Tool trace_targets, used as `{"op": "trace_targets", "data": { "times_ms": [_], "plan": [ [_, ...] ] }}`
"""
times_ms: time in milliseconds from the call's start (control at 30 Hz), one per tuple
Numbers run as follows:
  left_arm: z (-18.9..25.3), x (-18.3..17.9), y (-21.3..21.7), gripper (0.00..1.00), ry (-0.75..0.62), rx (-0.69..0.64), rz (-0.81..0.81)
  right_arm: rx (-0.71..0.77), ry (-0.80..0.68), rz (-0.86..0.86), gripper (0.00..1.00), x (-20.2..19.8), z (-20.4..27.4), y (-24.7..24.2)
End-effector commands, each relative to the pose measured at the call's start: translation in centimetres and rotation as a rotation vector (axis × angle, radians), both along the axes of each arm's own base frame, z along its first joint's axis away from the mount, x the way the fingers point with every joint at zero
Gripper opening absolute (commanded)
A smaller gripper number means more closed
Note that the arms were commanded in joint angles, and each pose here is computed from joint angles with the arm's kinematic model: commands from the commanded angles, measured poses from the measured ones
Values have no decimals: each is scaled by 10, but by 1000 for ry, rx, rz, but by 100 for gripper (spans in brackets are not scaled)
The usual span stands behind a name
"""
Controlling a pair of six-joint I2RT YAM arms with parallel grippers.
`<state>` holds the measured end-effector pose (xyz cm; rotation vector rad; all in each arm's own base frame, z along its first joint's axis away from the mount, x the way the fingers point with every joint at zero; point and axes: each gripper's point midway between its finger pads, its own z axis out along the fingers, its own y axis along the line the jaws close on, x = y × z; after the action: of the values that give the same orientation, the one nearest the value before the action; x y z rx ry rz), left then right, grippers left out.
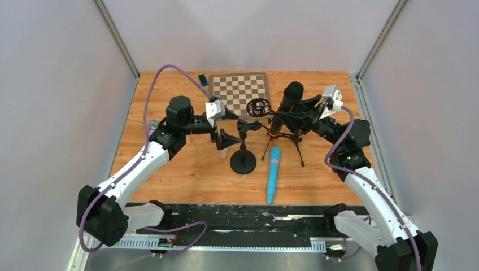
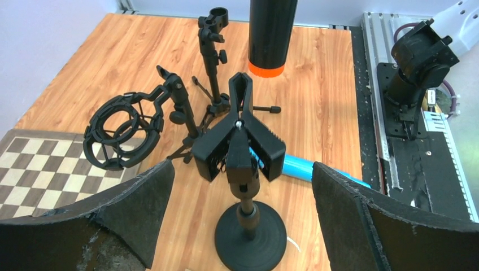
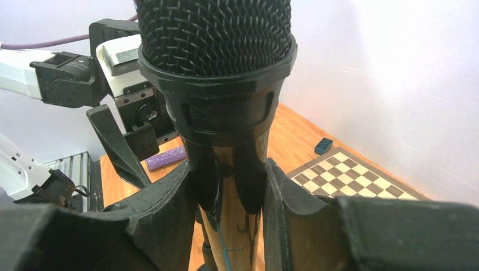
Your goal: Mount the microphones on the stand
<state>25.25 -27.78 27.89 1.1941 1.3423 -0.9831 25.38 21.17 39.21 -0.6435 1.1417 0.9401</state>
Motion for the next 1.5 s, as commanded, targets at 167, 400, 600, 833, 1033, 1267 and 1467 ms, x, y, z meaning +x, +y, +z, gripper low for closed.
{"op": "trace_targets", "data": {
  "times_ms": [167, 400, 600, 833, 1033, 1267, 1467],
  "plan": [
    [21, 1, -4, 100, -98, -56, -24, 24, -102, -9, 0, -10, 22, -3],
    [19, 8, -11, 100, -77, -48, -52, 18, -101, -15, 0, -11, 20, -4],
    [22, 10, -14, 97, -60, -57, -55, 16, -105, -17, 0, -11, 20, -5],
    [26, 9, -22, 97, -84, -70, -40, 16, -104, -15, 0, -12, 19, -4],
    [25, 10, -24, 92, -75, -69, -39, 16, -99, -20, 0, -11, 17, -5],
    [22, 12, -19, 77, -72, -43, -5, 17, -96, -17, 0, -12, 16, -5],
    [22, 6, -14, 47, -99, -40, -2, 17, -92, -13, 0, -12, 15, -4]
  ]
}}
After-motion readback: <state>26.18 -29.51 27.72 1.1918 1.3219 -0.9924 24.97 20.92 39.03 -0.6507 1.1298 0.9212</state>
